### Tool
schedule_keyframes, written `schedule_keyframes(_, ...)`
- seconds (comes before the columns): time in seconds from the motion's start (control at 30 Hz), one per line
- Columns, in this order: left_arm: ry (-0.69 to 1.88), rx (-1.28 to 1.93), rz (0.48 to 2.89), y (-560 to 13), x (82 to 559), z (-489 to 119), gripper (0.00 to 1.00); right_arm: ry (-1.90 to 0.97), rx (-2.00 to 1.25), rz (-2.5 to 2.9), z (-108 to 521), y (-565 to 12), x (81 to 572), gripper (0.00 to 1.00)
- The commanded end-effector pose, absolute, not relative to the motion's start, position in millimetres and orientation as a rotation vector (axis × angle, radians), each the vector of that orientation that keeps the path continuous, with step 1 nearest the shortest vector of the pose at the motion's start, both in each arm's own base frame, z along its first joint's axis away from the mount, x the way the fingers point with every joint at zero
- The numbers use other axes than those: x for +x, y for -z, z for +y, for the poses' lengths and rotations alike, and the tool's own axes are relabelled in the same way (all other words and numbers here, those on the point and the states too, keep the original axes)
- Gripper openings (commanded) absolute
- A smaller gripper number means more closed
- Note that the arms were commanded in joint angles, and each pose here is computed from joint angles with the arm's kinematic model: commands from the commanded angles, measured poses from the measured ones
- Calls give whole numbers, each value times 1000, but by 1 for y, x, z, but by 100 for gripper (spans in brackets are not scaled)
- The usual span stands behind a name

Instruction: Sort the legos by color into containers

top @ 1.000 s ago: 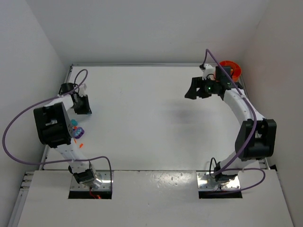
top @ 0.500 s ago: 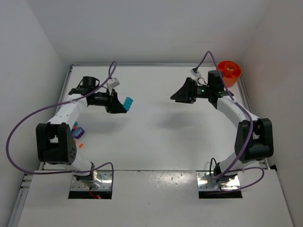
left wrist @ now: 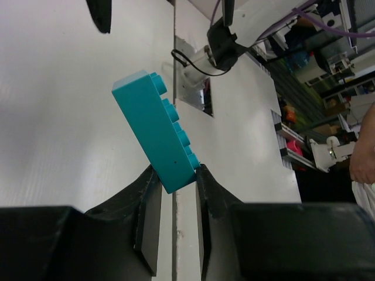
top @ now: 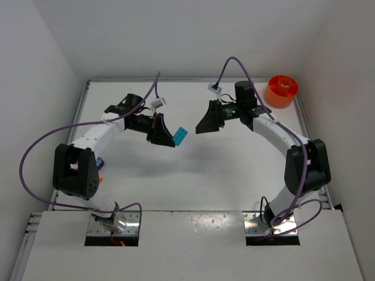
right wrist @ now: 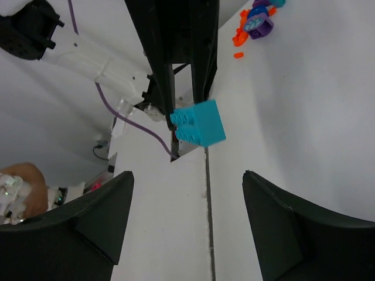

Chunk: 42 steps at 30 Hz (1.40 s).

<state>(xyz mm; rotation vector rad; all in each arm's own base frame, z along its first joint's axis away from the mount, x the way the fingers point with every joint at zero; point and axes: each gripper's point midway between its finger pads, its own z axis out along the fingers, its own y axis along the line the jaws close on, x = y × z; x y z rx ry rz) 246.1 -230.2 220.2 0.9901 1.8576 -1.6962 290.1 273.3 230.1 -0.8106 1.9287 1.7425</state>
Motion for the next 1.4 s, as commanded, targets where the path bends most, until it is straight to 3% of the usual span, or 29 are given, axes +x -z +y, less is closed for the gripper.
schedule_keyframes(0.0,1747,1062,1740,-246,235,-240,25,-1724,-985,1786,283,-242,286,75)
schedule_keyframes(0.3,1746,1098,1749,-243,227,-247,24,-1744,-1076,1757,310,-239,271,70)
schedule_keyframes(0.57,1741,1108,1754,-241,223,-248,24,-1750,-1106,1759,321,-232,260,55)
schedule_keyframes(0.67,1720,1119,1746,-242,223,-248,24,-1751,-1120,1747,323,-235,256,45)
schedule_keyframes(0.8,1714,1114,1764,-238,223,-247,25,-1730,-1107,1759,324,-234,259,23)
schedule_keyframes(0.87,1701,1114,1774,-236,224,-247,34,-1708,-1091,1768,324,-236,262,13)
schedule_keyframes(0.9,1677,1115,1792,-233,226,-247,56,-1691,-1072,1776,321,-235,267,5)
schedule_keyframes(0.93,1672,1108,1807,-232,226,-247,66,-1675,-1070,1756,318,-243,270,2)
schedule_keyframes(1.0,1621,1116,1821,-232,230,-246,77,-1625,-1044,1760,310,-248,281,0)
schedule_keyframes(1.13,1545,1052,1841,-235,243,-229,89,-1353,-1026,1864,277,-233,303,0)
schedule_keyframes(1.37,1222,802,1934,-240,289,-191,93,-616,-697,2087,161,-210,382,0)
